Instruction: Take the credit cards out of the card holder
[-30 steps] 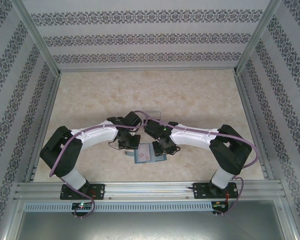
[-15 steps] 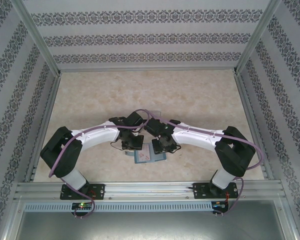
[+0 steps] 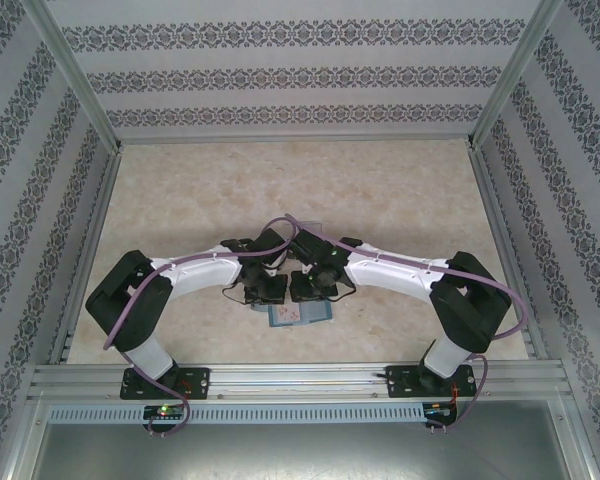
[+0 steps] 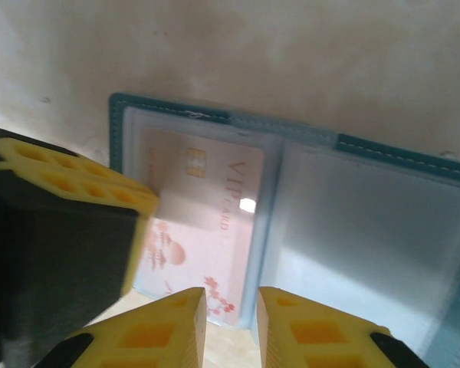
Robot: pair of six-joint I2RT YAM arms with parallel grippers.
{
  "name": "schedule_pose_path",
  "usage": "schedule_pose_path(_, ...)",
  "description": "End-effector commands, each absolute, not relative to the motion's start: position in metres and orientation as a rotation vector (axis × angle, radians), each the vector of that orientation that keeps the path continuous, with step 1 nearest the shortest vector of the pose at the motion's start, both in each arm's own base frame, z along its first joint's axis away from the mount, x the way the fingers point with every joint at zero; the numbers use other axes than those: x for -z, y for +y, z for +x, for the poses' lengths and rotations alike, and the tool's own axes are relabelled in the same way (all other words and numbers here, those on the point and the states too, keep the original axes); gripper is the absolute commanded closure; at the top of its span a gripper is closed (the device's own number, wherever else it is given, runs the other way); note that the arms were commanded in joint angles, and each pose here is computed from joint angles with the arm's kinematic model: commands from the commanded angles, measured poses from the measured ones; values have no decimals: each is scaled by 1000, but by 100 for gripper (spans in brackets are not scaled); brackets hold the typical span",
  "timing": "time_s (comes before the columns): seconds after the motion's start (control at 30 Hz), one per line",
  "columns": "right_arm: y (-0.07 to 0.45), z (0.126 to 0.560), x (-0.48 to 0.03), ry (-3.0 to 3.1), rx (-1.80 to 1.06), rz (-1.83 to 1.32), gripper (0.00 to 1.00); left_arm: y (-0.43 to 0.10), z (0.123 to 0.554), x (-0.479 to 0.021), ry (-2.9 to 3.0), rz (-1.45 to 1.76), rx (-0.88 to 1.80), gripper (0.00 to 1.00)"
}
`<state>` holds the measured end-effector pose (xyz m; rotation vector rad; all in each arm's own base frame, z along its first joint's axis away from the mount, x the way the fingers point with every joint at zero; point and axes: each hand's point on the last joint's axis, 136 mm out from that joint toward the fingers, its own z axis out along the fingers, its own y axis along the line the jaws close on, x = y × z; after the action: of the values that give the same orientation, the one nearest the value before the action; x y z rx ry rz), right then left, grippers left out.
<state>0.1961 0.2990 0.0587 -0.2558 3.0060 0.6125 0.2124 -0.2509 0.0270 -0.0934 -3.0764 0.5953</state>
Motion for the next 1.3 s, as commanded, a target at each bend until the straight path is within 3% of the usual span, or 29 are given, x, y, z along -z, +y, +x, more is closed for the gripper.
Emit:
schedule_pose_path(0.0,312,194,-53,3017,-739,-229,75,-254,205,-20,-3058,-113,-592,93)
schedule_pose_path(0.7,311,193,-23,3076,-693,-215,81,-247,204,-21,-3071,-130,-551,94)
schedule_pose_path(1.27,306,191,-10,3104,-651,-202,79,-244,204,-22,-3080,-142,-528,94)
